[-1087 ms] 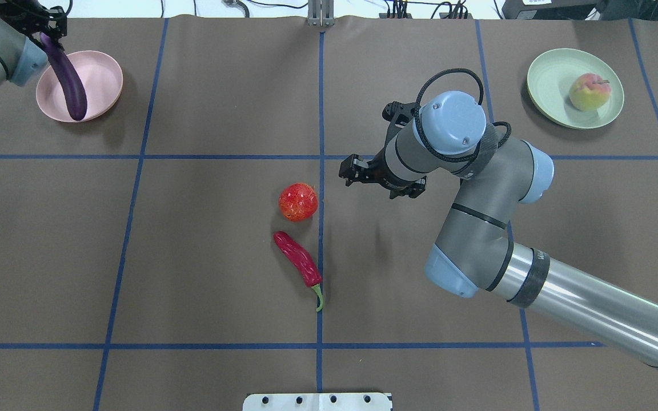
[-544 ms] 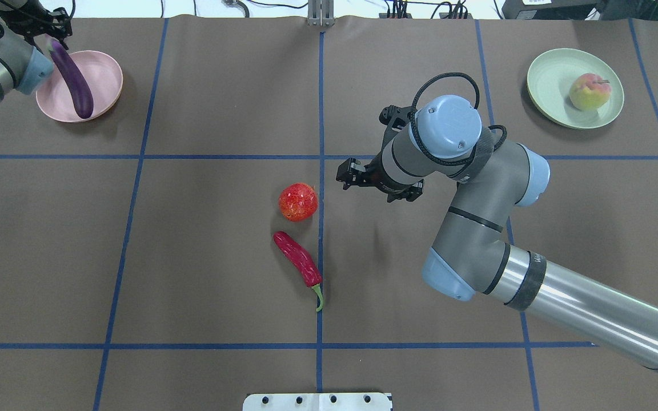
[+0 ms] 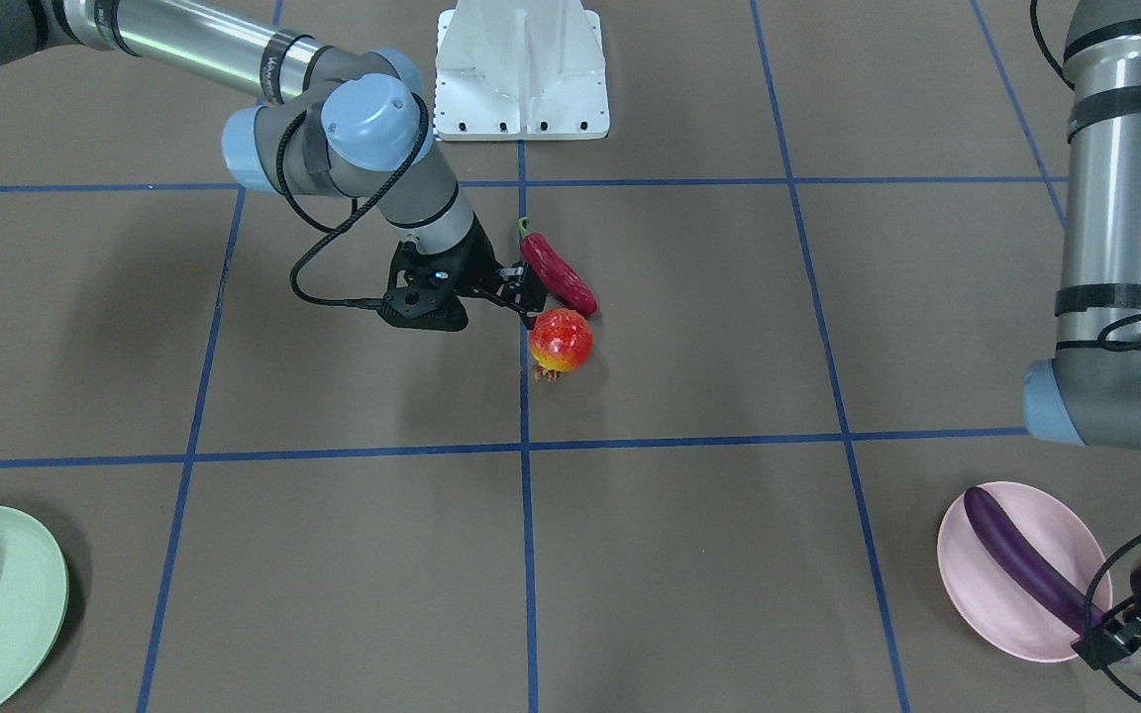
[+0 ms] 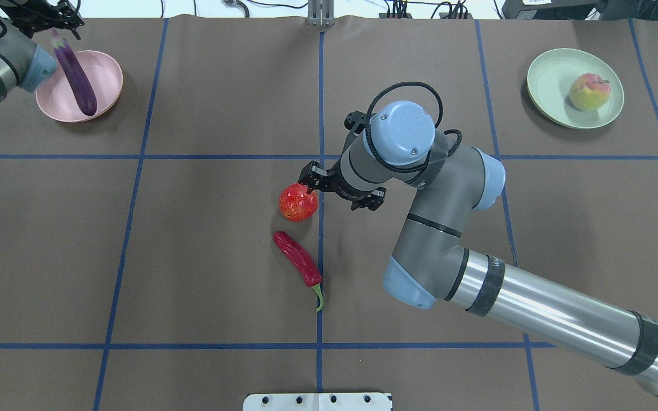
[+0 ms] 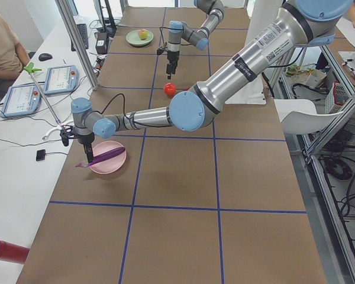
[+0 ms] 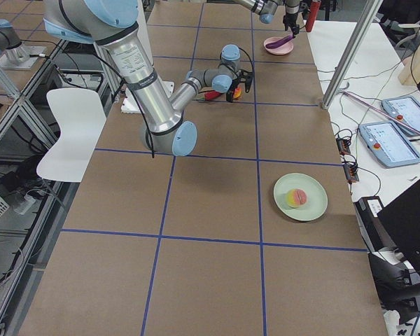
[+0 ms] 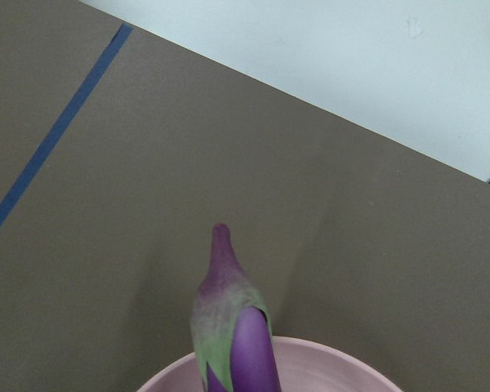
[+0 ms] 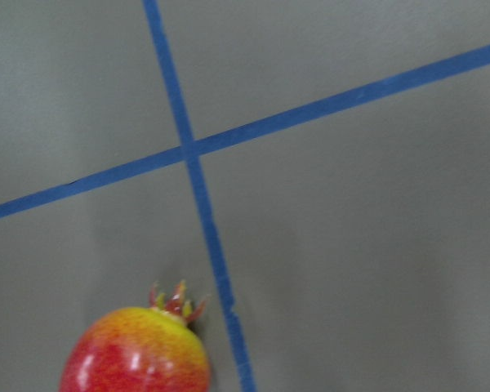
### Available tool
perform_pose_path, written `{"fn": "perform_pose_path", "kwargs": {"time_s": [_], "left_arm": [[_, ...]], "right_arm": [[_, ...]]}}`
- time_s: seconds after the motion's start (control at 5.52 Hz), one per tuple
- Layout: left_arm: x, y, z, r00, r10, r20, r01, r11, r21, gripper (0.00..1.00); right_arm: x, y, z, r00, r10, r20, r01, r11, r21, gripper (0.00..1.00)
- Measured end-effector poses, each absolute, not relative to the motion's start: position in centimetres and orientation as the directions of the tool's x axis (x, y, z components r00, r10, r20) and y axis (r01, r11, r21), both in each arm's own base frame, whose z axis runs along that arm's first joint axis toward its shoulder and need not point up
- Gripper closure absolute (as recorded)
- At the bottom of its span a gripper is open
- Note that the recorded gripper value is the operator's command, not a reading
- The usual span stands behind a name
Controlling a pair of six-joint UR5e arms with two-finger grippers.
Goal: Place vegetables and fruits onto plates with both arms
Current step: 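Lower the right gripper onto the tomato and grasp it while the left releases the eggplant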
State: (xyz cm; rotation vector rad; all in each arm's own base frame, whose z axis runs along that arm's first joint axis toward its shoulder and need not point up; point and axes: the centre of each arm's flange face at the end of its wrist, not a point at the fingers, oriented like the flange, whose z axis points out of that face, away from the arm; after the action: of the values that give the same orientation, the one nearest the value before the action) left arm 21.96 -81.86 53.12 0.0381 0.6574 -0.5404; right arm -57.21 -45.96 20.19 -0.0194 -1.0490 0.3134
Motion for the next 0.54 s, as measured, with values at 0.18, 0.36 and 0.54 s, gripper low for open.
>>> {"fn": "perform_pose_path", "kwargs": {"time_s": [0.18, 0.36, 0.54], "left_arm": [[22.2, -81.8, 52.9, 0.660, -0.460, -0.594, 0.486, 0.864, -0.130, 0.00], [22.5, -81.7, 52.6, 0.660, -0.455, -0.598, 0.483, 0.867, -0.127, 0.00], [22.7, -81.7, 52.5, 0.660, -0.451, -0.601, 0.480, 0.869, -0.124, 0.00]], "right_arm": [[-58.8, -45.6, 18.9, 0.452, 0.268, 0.851, -0.266, 0.951, -0.158, 0.00], [-60.0, -45.2, 18.1, 0.449, 0.280, 0.849, -0.278, 0.946, -0.165, 0.00], [-61.1, -45.0, 18.2, 0.455, 0.293, 0.841, -0.287, 0.942, -0.174, 0.00]]}}
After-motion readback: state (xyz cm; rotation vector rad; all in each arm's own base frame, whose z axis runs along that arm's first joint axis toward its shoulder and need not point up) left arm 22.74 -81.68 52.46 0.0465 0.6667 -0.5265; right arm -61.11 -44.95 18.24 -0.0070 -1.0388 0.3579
